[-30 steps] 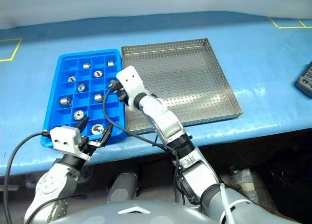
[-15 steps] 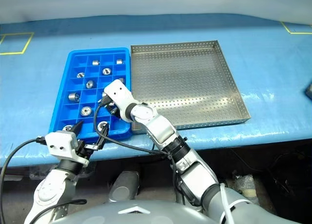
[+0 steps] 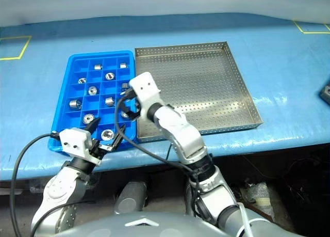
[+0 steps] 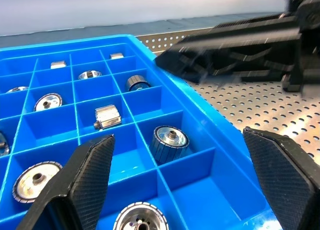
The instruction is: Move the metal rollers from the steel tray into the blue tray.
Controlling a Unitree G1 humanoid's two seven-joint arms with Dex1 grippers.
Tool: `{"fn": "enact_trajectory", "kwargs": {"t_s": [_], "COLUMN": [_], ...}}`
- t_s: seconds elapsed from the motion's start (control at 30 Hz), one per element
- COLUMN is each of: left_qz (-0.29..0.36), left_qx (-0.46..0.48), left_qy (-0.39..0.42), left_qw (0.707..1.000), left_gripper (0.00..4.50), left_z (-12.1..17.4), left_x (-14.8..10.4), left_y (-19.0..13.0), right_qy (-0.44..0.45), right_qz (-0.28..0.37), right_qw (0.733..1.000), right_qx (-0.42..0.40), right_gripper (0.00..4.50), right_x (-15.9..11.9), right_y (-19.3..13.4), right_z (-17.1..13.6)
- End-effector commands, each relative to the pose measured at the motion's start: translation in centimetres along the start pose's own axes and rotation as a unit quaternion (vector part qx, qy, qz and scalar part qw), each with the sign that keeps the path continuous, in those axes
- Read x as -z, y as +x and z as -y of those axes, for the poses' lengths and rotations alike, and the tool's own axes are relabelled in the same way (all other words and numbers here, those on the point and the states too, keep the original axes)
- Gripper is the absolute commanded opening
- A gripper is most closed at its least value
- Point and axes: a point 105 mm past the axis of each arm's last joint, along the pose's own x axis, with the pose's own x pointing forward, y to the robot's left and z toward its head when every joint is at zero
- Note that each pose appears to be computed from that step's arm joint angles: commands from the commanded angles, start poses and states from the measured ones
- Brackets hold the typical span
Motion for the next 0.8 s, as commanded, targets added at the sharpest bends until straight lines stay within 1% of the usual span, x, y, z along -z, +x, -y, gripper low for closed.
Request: {"fn": "enact_trajectory", "kwargs": {"t_s": [0.03,0.2,0.4,0.57,0.8], "left_qz": [0.008,0.012,0.013,0.014,0.019], "left_qx": [0.023,0.045,0.054,0.056,0.011], "left_qy": [0.001,0.001,0.003,0.007,0.023], "left_qw": [1.000,0.999,0.998,0.998,0.999], "left_gripper": [4.50,4.50,4.50,4.50,4.50], "left_z": [0.5,0.8,0.8,0.8,-0.7], "left_x": [-0.4,-0.6,-0.6,-0.6,-0.8], "left_y": [0.5,1.4,1.9,2.1,2.6], "right_qy": [-0.008,-0.018,-0.013,-0.009,-0.027], "right_qz": [0.020,-0.002,-0.028,-0.040,-0.053], "right_qw": [0.998,0.993,0.987,0.983,0.987], "right_qx": [0.052,0.120,0.161,0.177,0.147], "right_gripper": [4.46,4.46,4.46,4.46,4.46], "right_x": [-1.0,0.4,1.8,2.6,3.0], "right_y": [-1.4,-3.5,-5.5,-6.3,-6.5], "right_z": [2.6,5.9,7.5,7.9,7.1]}}
